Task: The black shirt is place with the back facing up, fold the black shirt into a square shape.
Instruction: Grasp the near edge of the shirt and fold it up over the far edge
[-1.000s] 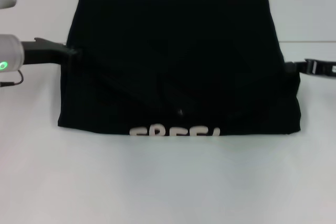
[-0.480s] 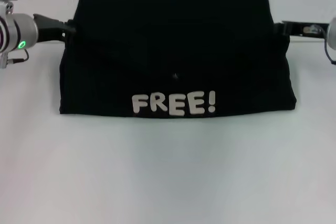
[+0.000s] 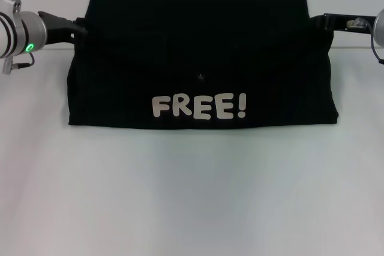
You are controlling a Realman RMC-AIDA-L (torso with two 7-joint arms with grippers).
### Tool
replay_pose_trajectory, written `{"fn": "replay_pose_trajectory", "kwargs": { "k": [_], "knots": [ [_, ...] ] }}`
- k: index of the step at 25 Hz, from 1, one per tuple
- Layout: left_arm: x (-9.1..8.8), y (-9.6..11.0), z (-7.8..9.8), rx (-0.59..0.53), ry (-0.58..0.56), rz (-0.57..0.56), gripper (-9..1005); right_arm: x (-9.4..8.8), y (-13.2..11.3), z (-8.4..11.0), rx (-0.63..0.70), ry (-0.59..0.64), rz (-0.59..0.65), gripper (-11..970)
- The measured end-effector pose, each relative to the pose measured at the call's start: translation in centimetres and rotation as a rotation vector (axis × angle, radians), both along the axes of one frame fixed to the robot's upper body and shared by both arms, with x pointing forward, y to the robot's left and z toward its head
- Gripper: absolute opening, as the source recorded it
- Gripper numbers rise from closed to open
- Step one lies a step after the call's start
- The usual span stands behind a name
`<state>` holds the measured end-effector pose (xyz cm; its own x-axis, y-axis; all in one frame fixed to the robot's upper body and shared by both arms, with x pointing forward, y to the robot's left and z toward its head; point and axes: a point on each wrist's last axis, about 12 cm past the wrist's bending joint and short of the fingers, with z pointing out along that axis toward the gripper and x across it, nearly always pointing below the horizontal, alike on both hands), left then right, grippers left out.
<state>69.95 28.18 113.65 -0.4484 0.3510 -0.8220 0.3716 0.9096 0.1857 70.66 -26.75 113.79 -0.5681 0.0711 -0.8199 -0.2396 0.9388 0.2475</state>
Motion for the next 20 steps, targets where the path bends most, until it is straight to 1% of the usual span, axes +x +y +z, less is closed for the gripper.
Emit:
{"fn": "replay_pose_trajectory", "kwargs": {
  "k": [3,6,13,17,19,20],
  "knots": [
    [-0.2,-0.2,-0.4,0.0,0.011,-0.004,37,-0.2,0.2,-0.3,0.002,0.006,0.002,127],
    [-0.5,-0.8,-1.3,0.016,0.03,-0.014,37,-0.4,0.4,-0.7,0.004,0.013,0.003,134],
    [-1.0,-2.3,-2.7,0.095,0.036,-0.037,36,-0.9,0.7,-1.4,0.003,0.028,0.01,151],
    [-1.1,-2.7,-3.1,0.124,0.019,-0.018,145,-0.9,0.9,-1.5,-0.017,0.026,0.025,161],
    [-1.0,-2.6,-3.1,0.132,0.009,-0.001,200,-0.9,0.9,-1.3,-0.021,0.014,0.022,241],
    [-1.0,-2.5,-3.1,0.134,0.005,0.007,246,-0.9,0.8,-1.2,-0.023,0.008,0.019,281]
  ]
}}
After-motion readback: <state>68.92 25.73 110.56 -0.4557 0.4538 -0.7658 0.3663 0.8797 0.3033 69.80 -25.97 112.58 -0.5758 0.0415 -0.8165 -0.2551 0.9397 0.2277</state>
